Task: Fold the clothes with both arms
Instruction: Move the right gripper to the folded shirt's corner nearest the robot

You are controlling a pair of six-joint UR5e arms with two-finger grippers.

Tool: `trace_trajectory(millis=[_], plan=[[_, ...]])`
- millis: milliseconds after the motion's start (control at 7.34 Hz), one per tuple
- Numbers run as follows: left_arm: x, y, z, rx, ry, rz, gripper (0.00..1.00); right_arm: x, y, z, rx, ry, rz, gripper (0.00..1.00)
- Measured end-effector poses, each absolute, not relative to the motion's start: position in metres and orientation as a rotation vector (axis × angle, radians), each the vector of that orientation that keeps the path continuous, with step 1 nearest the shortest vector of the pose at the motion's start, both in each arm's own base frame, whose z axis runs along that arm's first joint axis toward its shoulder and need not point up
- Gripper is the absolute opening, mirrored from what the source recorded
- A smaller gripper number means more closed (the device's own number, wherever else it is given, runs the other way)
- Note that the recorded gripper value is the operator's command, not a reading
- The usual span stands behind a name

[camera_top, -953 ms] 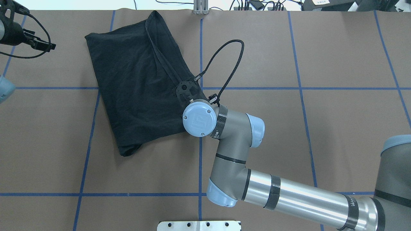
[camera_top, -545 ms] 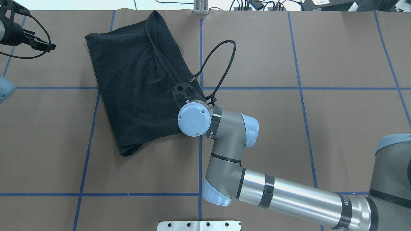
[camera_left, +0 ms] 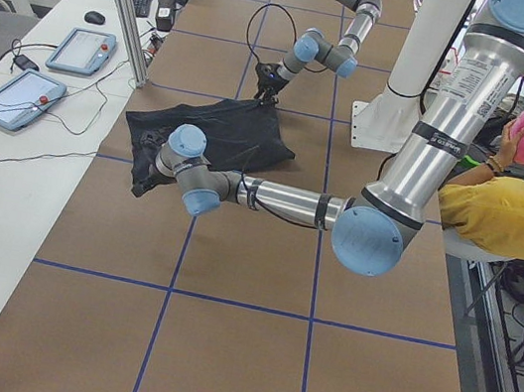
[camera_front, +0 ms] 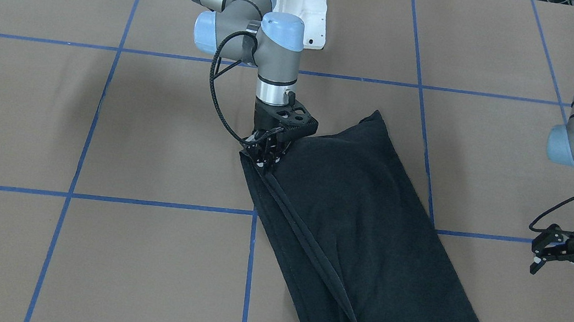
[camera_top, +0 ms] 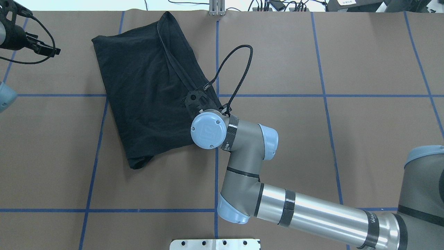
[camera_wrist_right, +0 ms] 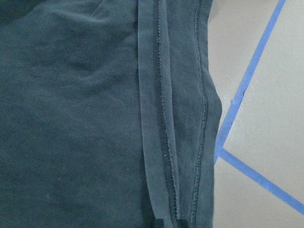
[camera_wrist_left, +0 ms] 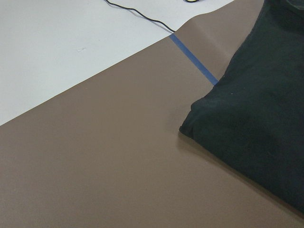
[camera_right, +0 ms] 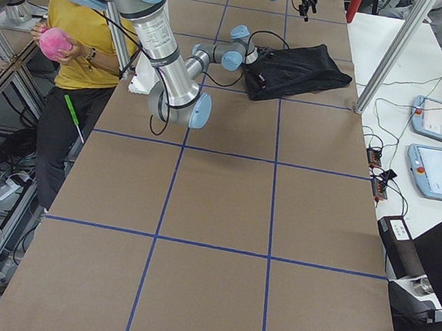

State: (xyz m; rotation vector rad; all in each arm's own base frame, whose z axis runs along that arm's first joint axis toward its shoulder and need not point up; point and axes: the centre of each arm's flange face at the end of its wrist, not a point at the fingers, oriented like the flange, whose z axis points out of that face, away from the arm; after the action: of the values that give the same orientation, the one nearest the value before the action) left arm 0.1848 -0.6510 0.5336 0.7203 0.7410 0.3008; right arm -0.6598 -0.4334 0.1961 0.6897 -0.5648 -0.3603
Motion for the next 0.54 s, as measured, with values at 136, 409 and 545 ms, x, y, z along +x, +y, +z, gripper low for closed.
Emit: trace_trajectory(millis=[136,409,545], plan=[[0.1850,-0.6510,0.5336,0.720,0.741,0.301,1.00,-0.6593,-0.4336,0.1949,0.691,-0.568,-0.357,0.00],[0.1850,-0.6510,0.5336,0.720,0.741,0.301,1.00,-0.6587,-0.4338,0.1934,0.690,-0.575,-0.346,0.00],[0.1850,-0.6510,0.5336,0.720,0.741,0.301,1.00,-0.6570,-0.4351,0.1918,0.693,-0.580,-0.340,0.00]])
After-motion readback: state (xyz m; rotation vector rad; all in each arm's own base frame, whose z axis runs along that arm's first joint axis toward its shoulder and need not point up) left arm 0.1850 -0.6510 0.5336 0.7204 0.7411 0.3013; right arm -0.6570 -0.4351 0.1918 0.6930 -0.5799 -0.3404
